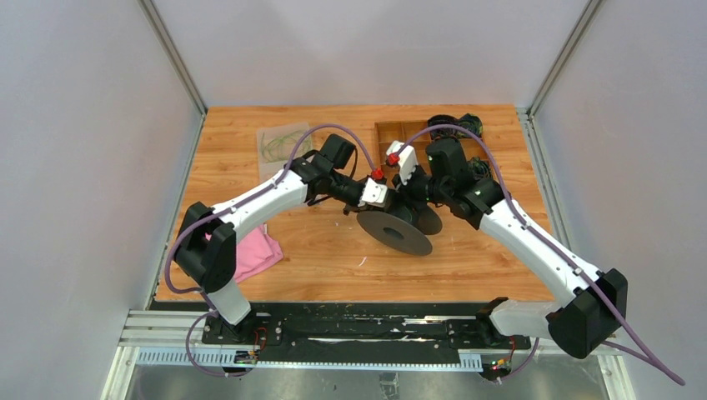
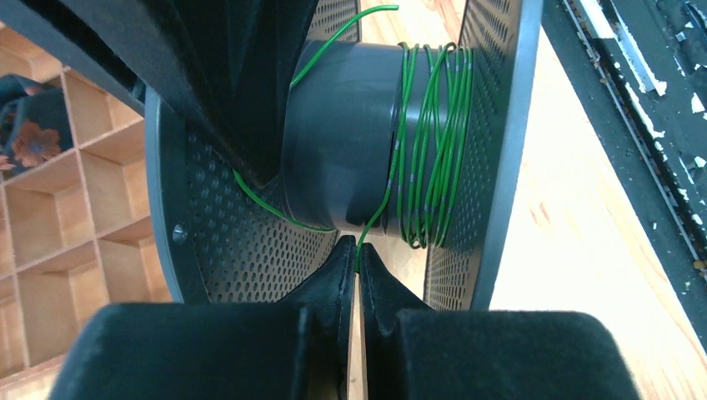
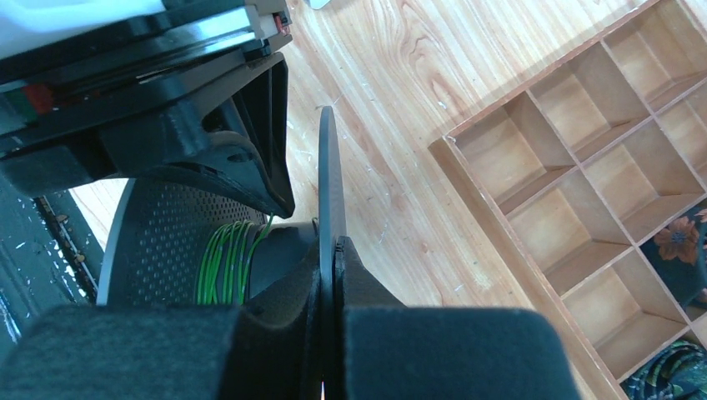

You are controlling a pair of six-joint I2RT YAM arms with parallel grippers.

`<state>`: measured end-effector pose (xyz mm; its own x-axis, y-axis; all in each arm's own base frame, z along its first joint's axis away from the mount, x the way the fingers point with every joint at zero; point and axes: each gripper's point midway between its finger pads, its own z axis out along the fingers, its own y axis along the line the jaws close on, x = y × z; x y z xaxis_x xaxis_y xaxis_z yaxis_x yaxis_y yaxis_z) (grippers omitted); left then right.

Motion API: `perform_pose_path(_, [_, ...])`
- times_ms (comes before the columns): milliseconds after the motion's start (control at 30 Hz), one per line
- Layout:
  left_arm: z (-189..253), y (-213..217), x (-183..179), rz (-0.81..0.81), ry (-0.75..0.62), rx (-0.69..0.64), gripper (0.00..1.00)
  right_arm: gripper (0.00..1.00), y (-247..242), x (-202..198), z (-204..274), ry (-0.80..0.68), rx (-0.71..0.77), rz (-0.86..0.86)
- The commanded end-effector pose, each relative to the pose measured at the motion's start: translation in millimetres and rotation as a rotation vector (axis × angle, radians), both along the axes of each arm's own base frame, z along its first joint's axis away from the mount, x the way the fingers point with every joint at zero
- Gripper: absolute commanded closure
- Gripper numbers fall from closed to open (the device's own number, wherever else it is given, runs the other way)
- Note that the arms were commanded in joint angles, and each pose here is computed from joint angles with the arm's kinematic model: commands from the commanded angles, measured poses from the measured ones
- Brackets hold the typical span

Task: Wrap the cables
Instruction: Wrap the cable around the cable reel.

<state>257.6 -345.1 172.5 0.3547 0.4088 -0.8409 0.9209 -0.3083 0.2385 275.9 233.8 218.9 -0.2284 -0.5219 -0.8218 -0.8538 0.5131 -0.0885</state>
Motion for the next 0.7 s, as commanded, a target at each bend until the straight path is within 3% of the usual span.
perform_pose_path(0, [-11.7,3.7,-11.7,0.01,0.092,0.011,0.93,0.99,11.6,22.0,32.4,-0.119,0.098,-0.038])
perform_pose_path(500, [-20.9,19.0,-11.9,0.024,0.155,0.043,0.9,0.99,22.5,26.0,5.6,0.098,0.182,-0.043])
perform_pose_path(667, [-25.0,26.5,-12.8,0.03,0.16,0.058,0.91,0.99,24.1,28.3,-2.1,0.158,0.149,-0.051])
